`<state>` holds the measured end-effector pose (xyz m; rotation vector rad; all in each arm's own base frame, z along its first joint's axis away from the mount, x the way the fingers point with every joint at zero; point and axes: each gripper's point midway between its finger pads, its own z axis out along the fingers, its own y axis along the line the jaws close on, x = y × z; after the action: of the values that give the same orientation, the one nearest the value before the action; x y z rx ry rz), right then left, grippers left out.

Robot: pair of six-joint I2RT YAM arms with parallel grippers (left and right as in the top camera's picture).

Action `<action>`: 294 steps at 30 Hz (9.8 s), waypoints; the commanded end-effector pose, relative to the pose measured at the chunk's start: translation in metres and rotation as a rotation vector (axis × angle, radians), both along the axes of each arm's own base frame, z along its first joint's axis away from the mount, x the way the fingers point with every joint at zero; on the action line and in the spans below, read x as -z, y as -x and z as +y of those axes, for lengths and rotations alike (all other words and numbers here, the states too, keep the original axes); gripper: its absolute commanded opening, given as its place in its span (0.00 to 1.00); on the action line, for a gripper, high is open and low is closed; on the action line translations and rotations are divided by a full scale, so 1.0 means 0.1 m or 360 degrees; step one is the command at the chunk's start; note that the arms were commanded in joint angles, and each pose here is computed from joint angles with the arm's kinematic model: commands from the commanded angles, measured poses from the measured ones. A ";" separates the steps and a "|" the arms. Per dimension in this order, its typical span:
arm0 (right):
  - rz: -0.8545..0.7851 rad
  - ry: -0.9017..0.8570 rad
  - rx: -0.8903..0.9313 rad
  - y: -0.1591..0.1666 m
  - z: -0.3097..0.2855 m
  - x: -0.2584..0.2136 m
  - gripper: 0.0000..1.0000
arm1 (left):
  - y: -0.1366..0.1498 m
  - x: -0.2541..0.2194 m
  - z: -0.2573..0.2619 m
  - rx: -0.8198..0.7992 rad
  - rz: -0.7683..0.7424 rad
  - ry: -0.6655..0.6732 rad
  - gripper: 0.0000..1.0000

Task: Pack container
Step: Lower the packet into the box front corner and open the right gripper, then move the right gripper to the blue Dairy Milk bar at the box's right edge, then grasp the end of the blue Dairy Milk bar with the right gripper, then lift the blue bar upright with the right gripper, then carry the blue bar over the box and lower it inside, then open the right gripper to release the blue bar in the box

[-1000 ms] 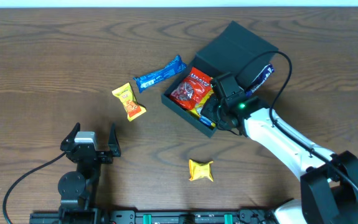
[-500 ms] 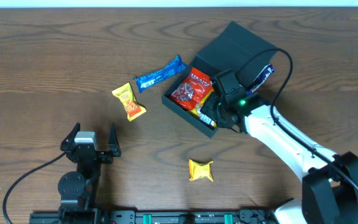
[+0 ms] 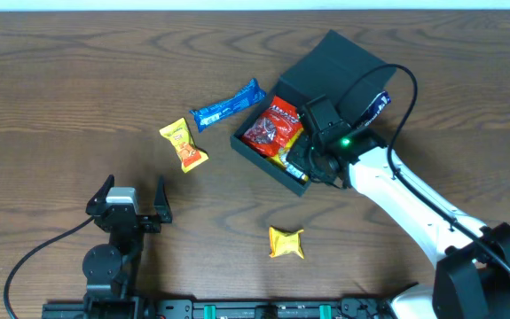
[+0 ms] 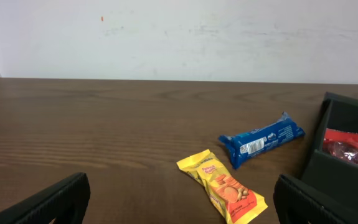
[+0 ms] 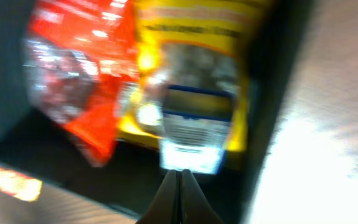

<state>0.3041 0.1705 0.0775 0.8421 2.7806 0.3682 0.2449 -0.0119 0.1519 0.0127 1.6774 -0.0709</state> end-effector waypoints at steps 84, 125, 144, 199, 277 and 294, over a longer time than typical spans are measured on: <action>-0.0392 0.0326 0.0221 -1.16 -2.01 0.13 0.89 | 0.01 0.17 -0.01 0.0014 0.0087 -0.0001 0.95; -0.0310 0.0217 0.0246 -1.31 -1.81 0.72 0.45 | 0.01 0.17 -0.01 0.0014 0.0087 -0.0001 0.95; -0.0364 0.0156 0.0198 -1.42 -1.62 0.77 0.35 | 0.01 0.17 -0.01 0.0014 0.0087 -0.0001 0.95; -0.0385 0.0328 0.0047 -0.90 -1.69 -0.19 0.01 | 0.01 0.17 -0.01 0.0014 0.0087 -0.0001 0.95; -0.0479 0.0278 -0.2529 -0.96 0.02 0.24 0.01 | 0.01 0.17 -0.01 0.0014 0.0087 -0.0001 0.95; -0.0445 0.0239 -0.2536 -0.87 0.01 0.36 0.04 | 0.01 0.17 -0.01 0.0014 0.0087 -0.0001 0.95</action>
<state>0.3956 0.1745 0.0499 -1.4377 2.4668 0.3623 0.2449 -0.0119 0.1519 0.0127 1.6774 -0.0709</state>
